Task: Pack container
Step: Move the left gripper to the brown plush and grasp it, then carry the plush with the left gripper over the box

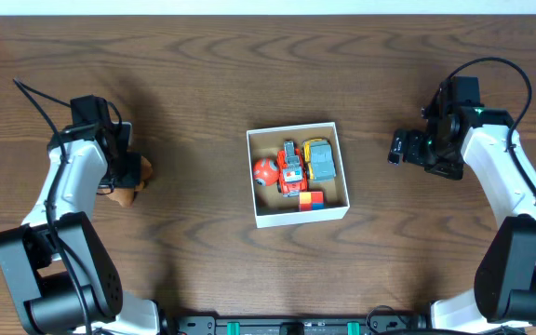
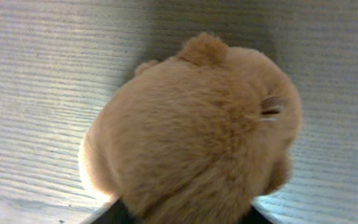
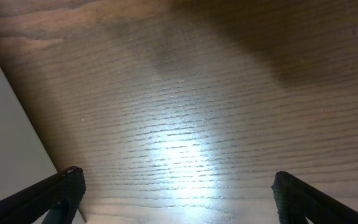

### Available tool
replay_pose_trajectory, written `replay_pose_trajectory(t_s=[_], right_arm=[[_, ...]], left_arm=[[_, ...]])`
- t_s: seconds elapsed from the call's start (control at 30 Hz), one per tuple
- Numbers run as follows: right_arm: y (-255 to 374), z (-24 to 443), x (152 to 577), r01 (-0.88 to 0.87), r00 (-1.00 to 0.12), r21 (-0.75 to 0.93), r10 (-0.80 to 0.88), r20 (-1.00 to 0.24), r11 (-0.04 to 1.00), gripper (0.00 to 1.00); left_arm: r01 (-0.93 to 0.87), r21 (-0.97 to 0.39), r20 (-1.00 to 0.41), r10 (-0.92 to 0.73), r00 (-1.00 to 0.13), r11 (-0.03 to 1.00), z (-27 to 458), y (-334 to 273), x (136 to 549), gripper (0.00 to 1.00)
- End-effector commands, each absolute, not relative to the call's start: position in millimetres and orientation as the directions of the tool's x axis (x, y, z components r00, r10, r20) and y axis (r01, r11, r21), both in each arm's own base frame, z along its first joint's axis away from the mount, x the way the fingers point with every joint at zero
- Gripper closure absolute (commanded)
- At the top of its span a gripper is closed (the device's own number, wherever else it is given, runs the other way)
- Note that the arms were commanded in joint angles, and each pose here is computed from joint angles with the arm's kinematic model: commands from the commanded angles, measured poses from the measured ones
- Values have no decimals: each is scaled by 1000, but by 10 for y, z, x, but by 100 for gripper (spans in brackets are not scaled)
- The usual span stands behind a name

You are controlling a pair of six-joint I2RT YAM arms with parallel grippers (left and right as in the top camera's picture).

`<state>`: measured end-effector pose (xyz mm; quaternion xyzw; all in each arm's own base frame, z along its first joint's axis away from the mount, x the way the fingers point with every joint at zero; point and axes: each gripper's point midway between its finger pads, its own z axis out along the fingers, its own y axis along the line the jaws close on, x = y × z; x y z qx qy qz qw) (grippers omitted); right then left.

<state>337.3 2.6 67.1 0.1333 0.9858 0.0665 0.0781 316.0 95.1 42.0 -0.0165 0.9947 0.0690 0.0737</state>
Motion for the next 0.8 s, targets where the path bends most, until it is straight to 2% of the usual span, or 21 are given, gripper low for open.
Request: replay_pose_trajectory(t_s=[0.0, 0.1, 0.27, 0.47, 0.77], right_arm=[[5, 696, 3424, 242, -953, 152, 264, -147, 958, 1], [5, 696, 3424, 242, -953, 152, 264, -147, 958, 1], [5, 696, 3424, 242, -953, 152, 264, -147, 958, 1], [5, 696, 3424, 242, -953, 152, 264, -147, 958, 1], [5, 696, 3424, 242, -953, 152, 264, -147, 958, 1]], left_arm=[[-55, 92, -128, -43, -991, 994, 342, 875, 3139, 81], [-48, 66, -142, -38, -989, 997, 366, 811, 3164, 94], [-6, 22, -207, -2, -978, 1000, 540, 615, 3250, 94], [109, -3, -333, 101, -938, 994, 993, 190, 3295, 94], [378, 30, -512, 339, -789, 925, 1699, -698, 3063, 94]])
